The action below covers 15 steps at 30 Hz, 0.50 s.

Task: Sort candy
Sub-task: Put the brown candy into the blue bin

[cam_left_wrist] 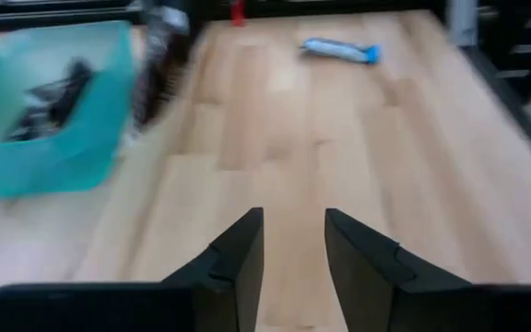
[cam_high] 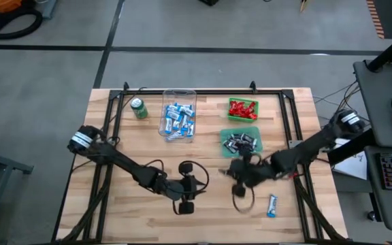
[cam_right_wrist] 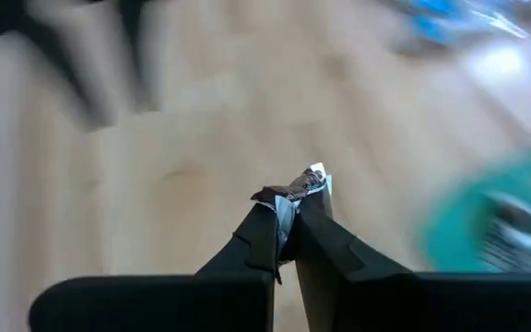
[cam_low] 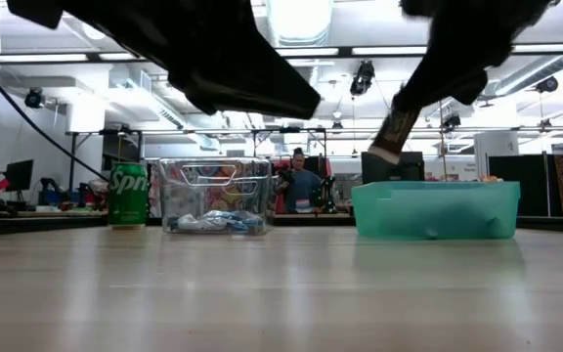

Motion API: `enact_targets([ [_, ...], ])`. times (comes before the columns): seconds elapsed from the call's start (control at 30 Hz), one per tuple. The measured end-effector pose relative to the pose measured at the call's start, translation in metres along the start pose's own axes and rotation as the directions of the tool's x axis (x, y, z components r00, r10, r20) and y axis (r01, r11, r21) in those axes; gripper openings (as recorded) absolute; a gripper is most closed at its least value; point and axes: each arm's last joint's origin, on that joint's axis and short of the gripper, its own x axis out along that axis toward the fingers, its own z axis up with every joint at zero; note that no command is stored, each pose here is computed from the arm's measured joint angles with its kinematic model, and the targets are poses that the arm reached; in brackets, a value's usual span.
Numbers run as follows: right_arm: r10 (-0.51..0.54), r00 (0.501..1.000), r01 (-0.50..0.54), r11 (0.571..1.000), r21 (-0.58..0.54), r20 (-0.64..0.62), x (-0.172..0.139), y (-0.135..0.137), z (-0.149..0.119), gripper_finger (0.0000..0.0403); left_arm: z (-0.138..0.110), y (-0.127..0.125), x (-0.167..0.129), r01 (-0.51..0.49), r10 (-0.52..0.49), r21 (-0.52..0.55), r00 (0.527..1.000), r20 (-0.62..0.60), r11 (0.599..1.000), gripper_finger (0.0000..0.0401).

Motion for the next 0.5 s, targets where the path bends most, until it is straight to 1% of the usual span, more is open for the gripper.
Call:
enact_targets([
  [0.1,-0.116,0.992,0.121,0.981,0.150,-0.042,-0.008,-0.034,0.011,0.0013,0.004,0.004,-0.007,-0.055,0.055,-0.001,0.998,-0.010,0.998,0.0102],
  [0.17,-0.180,0.982,0.187,0.960,0.207,-0.051,-0.014,-0.058,0.020,0.0013,0.007,0.006,-0.010,-0.082,0.082,-0.002,0.997,-0.004,0.997,0.0102],
  [0.23,-0.223,0.973,0.229,0.936,0.268,-0.052,-0.019,-0.080,0.028,0.0013,0.010,0.006,-0.012,-0.089,0.090,-0.009,0.996,0.008,0.996,0.0102],
  [0.3,-0.225,0.972,0.237,0.917,0.321,-0.073,-0.024,-0.101,0.033,0.0013,0.012,0.006,-0.014,-0.087,0.087,-0.013,0.996,0.015,0.996,0.0102],
  [0.43,-0.151,0.978,0.196,0.897,0.396,-0.143,-0.022,-0.136,0.034,0.0013,0.012,0.006,-0.015,-0.087,0.087,-0.013,0.996,0.011,0.996,0.0102],
  [0.5,-0.135,0.976,0.196,0.886,0.419,-0.171,-0.018,-0.150,0.031,0.0013,0.012,0.006,-0.015,-0.092,0.092,-0.018,0.996,0.013,0.996,0.0102],
])
